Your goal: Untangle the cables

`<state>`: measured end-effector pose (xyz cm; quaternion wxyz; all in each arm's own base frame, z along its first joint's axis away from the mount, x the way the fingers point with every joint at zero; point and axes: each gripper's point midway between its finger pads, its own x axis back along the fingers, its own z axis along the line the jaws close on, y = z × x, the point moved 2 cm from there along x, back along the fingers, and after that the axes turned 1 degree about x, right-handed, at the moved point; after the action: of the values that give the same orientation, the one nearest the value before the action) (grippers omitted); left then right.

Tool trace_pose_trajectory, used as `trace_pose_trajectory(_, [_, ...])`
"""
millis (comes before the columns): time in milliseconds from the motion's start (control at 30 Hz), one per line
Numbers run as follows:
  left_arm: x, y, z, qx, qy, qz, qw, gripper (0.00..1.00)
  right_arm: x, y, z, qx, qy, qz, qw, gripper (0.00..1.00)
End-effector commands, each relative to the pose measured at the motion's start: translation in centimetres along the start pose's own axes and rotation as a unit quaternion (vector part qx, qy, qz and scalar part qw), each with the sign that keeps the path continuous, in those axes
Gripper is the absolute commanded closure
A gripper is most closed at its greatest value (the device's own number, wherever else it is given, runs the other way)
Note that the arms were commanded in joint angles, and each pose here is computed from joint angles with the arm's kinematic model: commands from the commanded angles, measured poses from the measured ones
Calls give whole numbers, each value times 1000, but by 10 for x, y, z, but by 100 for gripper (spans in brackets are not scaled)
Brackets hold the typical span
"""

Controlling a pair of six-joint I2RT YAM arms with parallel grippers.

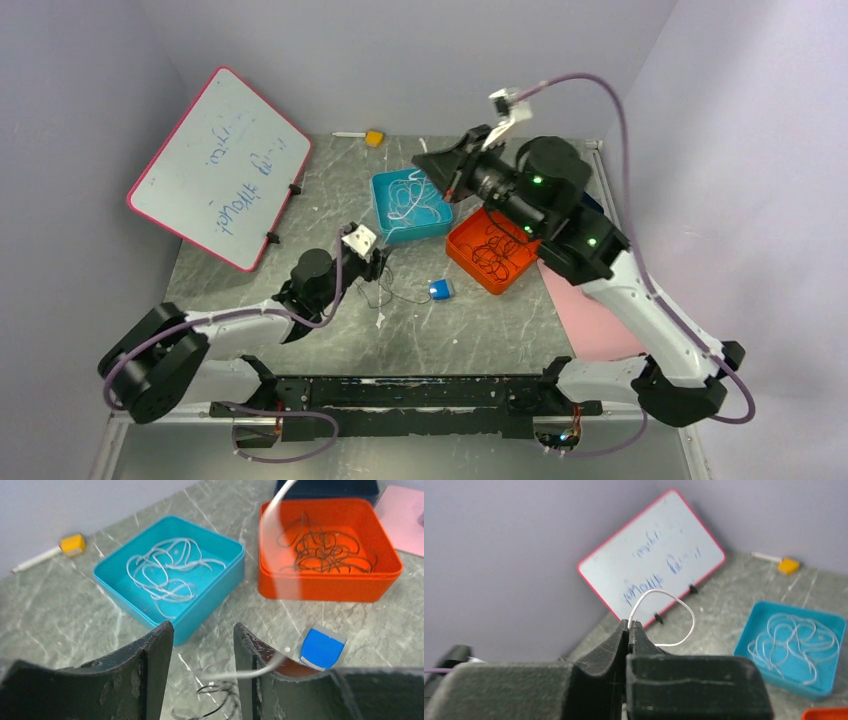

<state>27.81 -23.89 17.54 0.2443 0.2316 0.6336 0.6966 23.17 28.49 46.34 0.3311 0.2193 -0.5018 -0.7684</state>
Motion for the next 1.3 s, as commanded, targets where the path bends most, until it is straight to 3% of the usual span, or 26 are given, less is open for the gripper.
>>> trace_pose_trajectory(0, [-7, -10, -1, 35, 10, -22, 999, 47, 19, 46, 16, 7, 20, -63, 998, 100])
trace_pose_trajectory(200, [-20, -44, -10, 52, -5, 8, 999, 48, 38, 83, 30, 22, 37, -102, 994, 100])
trace_pose_trajectory(400, [-21, -68, -22, 82, -25, 32, 996, 58, 53, 111, 32, 48, 23, -137, 989, 100])
trace_pose_trajectory(900, [12, -103, -25, 123, -18, 77, 989, 68, 114, 196, 8, 114, -101, -283, 947, 100])
trace_pose_trajectory(1033, [16, -105, -25, 133, -14, 81, 988, 72, 109, 193, 2, 122, -120, -276, 946, 100])
trace_pose_trajectory(1167, [21, -100, -24, 154, -5, 88, 984, 77, 84, 172, -9, 136, -139, -231, 954, 100])
trace_pose_trajectory(1267, [29, -96, -25, 174, -2, 101, 980, 71, 69, 156, -19, 145, -158, -200, 956, 100])
